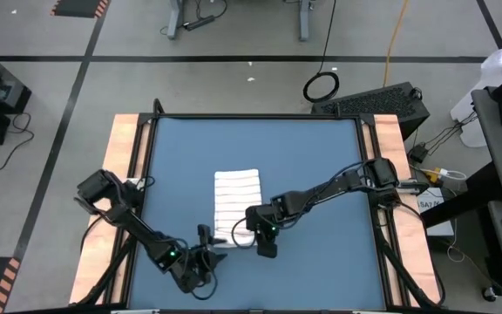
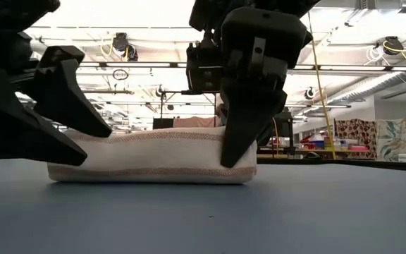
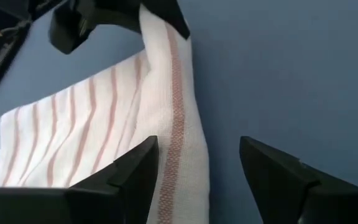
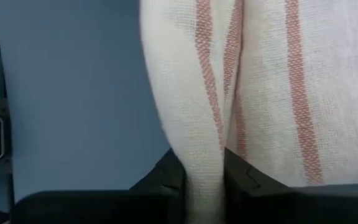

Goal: Roll towel
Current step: Roll the white towel

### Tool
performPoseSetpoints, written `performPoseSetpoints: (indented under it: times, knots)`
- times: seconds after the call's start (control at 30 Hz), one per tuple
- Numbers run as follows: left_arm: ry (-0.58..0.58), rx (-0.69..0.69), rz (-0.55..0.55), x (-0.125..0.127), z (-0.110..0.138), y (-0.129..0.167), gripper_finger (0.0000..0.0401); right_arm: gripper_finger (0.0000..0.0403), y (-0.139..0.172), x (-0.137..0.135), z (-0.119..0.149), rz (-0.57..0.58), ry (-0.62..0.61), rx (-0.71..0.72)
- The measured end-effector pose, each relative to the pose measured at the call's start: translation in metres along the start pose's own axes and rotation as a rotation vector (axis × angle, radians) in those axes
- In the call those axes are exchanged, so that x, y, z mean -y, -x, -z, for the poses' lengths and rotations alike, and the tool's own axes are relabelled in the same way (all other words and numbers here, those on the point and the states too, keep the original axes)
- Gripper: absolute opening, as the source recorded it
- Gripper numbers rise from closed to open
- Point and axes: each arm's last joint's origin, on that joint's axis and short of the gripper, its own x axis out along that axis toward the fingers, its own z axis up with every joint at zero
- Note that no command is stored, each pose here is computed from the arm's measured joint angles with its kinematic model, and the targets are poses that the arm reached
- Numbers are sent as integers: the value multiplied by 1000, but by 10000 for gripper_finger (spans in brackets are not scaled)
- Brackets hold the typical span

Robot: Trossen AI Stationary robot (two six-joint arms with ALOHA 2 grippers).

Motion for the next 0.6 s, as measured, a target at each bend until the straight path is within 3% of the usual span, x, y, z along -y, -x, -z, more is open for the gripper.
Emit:
performPoseSetpoints:
  times: [0.43, 0.6]
  knots:
    - [102, -143, -75, -17, 15, -20, 185, 44, 0, 0, 0, -1, 8, 4]
    - [138, -167, -51, -19, 17, -22, 146, 83, 1, -7, 4, 68, 76, 13]
